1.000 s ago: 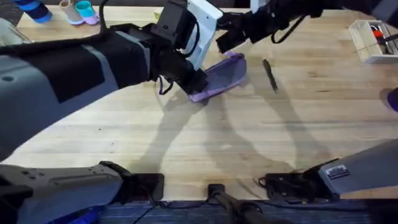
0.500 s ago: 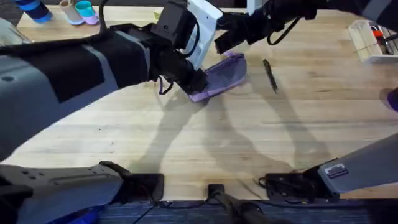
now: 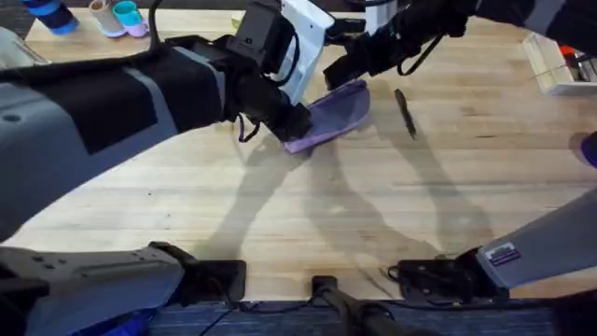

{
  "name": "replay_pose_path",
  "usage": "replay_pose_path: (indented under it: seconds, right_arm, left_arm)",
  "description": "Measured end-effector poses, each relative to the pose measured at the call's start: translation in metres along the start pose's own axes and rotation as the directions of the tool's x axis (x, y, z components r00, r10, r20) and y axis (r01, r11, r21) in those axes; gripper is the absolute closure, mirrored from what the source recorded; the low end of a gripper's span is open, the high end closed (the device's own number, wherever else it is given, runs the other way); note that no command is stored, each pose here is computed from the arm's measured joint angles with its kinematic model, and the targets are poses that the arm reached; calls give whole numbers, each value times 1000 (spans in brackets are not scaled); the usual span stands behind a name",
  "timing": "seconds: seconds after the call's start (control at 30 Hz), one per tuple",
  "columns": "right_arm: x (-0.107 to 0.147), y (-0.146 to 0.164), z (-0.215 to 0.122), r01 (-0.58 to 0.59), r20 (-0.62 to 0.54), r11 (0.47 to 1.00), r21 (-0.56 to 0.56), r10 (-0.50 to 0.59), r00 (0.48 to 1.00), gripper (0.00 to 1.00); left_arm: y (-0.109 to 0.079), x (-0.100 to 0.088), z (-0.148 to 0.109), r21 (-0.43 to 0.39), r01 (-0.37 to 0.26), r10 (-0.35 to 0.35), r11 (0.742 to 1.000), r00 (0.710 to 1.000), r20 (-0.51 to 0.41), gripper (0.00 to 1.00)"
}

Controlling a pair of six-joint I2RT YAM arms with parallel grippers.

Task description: Unzip the bag, pick up the pens from the table one at a time and place them inside, then zip the bag closed.

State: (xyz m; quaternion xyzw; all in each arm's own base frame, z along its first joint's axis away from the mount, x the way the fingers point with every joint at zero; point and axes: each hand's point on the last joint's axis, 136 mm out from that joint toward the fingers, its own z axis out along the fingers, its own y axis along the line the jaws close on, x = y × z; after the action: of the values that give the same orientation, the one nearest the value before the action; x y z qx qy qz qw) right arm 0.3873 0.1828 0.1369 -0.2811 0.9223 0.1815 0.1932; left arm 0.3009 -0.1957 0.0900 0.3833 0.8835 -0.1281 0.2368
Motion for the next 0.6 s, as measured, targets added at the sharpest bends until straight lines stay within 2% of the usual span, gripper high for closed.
replay_pose_path:
  seconds: [0.07,0.3,0.47,0.57,0.6]
  right_arm:
    - [0,0,0,1,1,1000,0,-1,1000,274]
    - [5,1,0,-7,-18,1000,-3,7,1000,565]
    - [5,1,0,-8,-22,1000,-2,8,1000,710]
    - [6,-1,0,-8,-24,1000,7,8,1000,836]
    - [6,-2,0,-9,-25,1000,10,9,1000,919]
  left_arm:
    - [0,0,0,0,0,0,1000,1000,0,956]
    - [0,0,0,1,0,0,1000,1000,-1,956]
    - [0,0,0,1,0,0,1000,1000,-1,956]
    - [0,0,0,1,0,0,1000,1000,-1,956]
    - [0,0,0,1,0,0,1000,1000,-2,956]
